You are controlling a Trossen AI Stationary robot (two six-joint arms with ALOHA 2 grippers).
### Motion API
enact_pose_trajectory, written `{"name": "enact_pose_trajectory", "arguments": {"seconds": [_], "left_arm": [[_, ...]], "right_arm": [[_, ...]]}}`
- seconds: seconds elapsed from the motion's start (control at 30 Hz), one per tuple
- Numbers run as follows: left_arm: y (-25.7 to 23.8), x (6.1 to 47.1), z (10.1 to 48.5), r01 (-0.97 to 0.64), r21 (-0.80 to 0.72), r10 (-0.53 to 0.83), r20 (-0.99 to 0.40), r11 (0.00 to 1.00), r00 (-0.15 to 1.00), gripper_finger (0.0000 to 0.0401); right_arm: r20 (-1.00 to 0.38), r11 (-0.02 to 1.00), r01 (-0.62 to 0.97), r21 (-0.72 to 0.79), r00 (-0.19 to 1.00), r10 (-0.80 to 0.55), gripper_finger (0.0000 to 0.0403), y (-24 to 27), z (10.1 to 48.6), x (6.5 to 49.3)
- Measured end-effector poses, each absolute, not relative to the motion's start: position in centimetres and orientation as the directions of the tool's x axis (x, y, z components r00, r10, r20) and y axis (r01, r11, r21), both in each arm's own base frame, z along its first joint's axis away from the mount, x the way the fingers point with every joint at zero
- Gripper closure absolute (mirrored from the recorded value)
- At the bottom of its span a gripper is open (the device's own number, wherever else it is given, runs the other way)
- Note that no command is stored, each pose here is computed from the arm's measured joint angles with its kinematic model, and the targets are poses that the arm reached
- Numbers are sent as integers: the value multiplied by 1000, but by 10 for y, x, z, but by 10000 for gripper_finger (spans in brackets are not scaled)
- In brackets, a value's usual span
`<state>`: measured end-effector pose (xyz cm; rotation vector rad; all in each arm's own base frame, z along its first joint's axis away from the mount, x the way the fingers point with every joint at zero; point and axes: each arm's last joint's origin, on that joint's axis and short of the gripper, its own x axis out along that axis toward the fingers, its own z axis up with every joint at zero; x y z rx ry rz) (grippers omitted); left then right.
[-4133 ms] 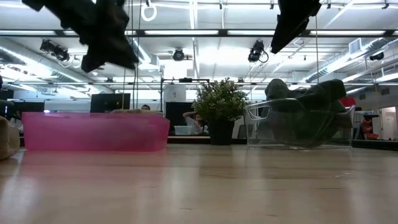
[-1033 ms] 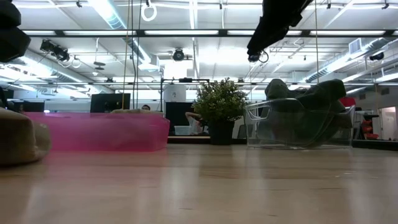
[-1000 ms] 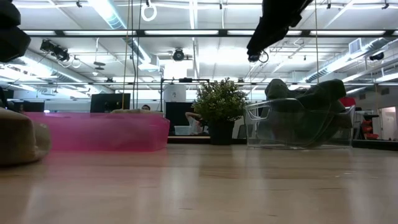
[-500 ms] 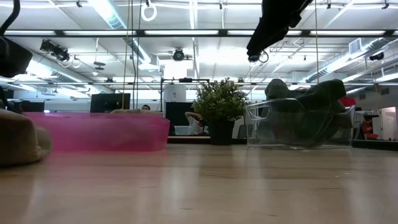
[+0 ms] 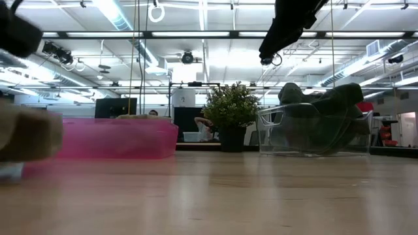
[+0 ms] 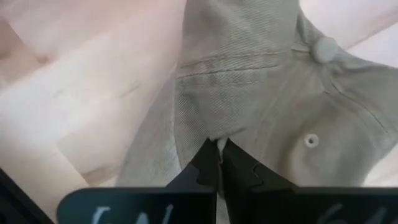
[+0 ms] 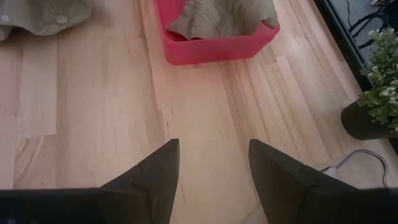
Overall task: Pick & Place hat
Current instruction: Put the left brown cap into the red bin
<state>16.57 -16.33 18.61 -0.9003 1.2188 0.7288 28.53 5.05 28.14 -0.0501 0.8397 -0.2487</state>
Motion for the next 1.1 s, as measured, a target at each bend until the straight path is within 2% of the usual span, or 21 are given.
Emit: {"name": "enact_pose_trajectory", "arguments": {"seconds": [0.3, 0.47, 0.57, 0.9, 1.1], "left_arm": [[-164, 177, 244, -809, -204, 231, -894, 552, 383, 395], [-156, 183, 258, -789, -182, 365, -811, 586, 458, 396], [-148, 188, 262, -788, -138, 425, -780, 599, 460, 396], [-94, 199, 280, -843, 159, 604, -765, 514, 224, 396], [-59, 211, 291, -823, 287, 635, -764, 491, 113, 395]], "right_arm": [[-730, 970, 199, -142, 641, -238, 206, 50, 281, 285], [-730, 970, 199, -142, 641, -238, 206, 50, 281, 285], [-730, 970, 198, -142, 641, -238, 206, 51, 281, 285], [-730, 970, 199, -142, 641, -238, 206, 50, 281, 285], [-730, 970, 198, -142, 641, -238, 206, 51, 281, 285]]}}
